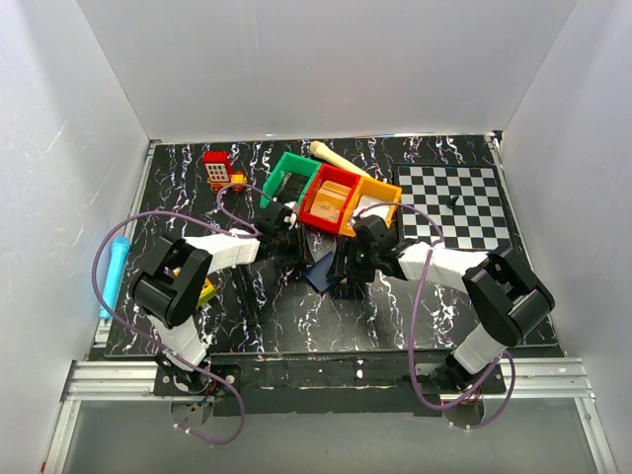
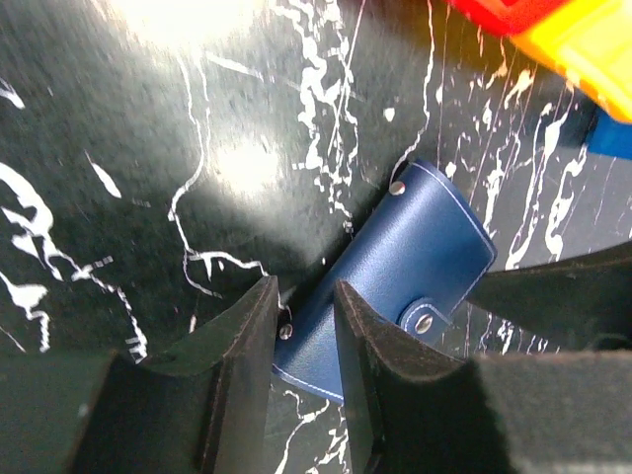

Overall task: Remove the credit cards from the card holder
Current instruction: Open the card holder at the center of the board.

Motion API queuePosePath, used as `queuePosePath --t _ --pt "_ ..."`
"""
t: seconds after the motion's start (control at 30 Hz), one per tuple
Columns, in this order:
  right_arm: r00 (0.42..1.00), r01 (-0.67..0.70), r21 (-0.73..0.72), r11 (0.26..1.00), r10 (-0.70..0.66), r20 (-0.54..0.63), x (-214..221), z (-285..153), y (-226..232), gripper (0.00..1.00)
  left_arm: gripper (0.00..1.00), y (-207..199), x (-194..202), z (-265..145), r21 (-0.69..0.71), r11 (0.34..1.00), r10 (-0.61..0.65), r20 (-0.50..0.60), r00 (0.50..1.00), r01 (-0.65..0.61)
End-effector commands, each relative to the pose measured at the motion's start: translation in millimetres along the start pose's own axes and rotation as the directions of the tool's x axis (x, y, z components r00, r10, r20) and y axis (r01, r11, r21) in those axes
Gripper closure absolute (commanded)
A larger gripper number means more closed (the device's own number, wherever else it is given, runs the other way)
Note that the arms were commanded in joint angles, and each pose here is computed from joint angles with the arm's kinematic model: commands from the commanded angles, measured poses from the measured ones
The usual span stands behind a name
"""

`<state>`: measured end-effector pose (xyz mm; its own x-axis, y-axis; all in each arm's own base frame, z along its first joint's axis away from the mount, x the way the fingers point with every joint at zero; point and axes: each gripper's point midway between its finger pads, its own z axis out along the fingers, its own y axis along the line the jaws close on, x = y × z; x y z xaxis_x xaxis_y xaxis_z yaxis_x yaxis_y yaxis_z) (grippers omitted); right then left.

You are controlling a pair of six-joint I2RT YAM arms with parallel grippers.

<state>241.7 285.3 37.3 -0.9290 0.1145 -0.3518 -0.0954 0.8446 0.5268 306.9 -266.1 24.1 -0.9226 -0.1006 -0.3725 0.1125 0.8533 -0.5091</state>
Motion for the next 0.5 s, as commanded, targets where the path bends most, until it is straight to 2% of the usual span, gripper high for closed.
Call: queuePosePath --t 0.0,0.33,0.47 --pt "0.997 0.08 -0.02 0.997 -0.08 -0.003 -9 0 9 0.31 0.71 -11 16 -16 0.036 0.999 0.002 0.003 1.0 -0.003" --pt "0.961 0.269 0.039 0.962 -0.265 -0.077 -10 -8 -2 0.34 0.71 -21 47 -36 0.052 0.999 0.008 0.023 1.0 -0.009" --pt "0.947 0.308 0.045 0.95 -0.301 -0.114 -5 -8 -8 0.34 0.72 -17 54 -38 0.045 0.999 -0.008 0.023 1.0 0.007"
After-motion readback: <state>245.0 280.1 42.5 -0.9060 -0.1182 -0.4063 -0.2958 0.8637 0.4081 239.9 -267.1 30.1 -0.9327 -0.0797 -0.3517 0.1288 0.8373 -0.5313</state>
